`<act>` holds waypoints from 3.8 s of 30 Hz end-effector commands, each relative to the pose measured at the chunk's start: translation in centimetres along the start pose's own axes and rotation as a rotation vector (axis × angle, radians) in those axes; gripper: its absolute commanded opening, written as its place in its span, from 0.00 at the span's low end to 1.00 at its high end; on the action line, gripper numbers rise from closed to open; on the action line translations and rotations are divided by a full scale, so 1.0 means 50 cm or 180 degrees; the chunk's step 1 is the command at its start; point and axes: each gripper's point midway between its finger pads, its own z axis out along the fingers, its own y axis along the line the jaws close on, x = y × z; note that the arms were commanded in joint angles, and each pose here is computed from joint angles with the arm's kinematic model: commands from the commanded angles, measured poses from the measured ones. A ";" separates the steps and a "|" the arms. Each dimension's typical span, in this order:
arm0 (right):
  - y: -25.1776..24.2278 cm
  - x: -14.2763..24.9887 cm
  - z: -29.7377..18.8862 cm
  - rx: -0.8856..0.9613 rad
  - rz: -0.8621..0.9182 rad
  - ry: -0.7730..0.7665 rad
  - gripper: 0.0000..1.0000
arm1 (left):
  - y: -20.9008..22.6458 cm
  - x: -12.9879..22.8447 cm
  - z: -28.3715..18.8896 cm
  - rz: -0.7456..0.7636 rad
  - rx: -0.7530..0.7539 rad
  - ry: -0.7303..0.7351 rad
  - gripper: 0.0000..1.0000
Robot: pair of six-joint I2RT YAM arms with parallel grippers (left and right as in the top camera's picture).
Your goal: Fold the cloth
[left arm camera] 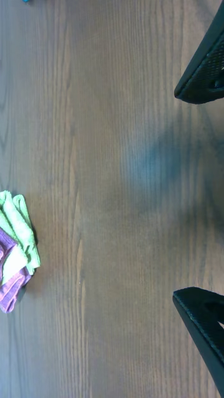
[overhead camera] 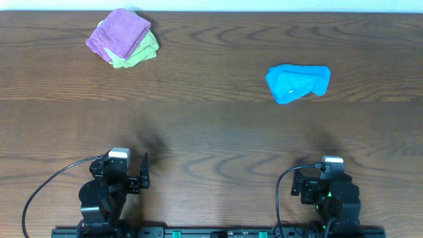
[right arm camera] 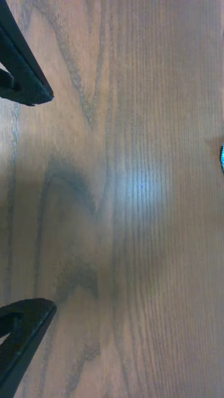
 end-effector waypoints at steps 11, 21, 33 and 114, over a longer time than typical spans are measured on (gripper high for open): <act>-0.007 0.007 0.004 0.0062 -0.0025 0.0014 0.99 | -0.001 0.012 0.004 0.0059 0.0004 0.0034 0.95; -0.008 0.007 0.004 0.0064 -0.0025 0.0014 0.99 | -0.001 0.012 0.004 0.0059 0.0004 0.0034 0.95; -0.007 0.007 0.004 0.0062 -0.0025 0.0014 0.99 | -0.001 0.012 0.004 0.0059 0.0004 0.0034 0.95; 0.010 -0.319 0.475 0.0475 0.1388 0.1462 0.73 | -0.001 0.012 0.004 0.0058 0.0002 0.0035 0.96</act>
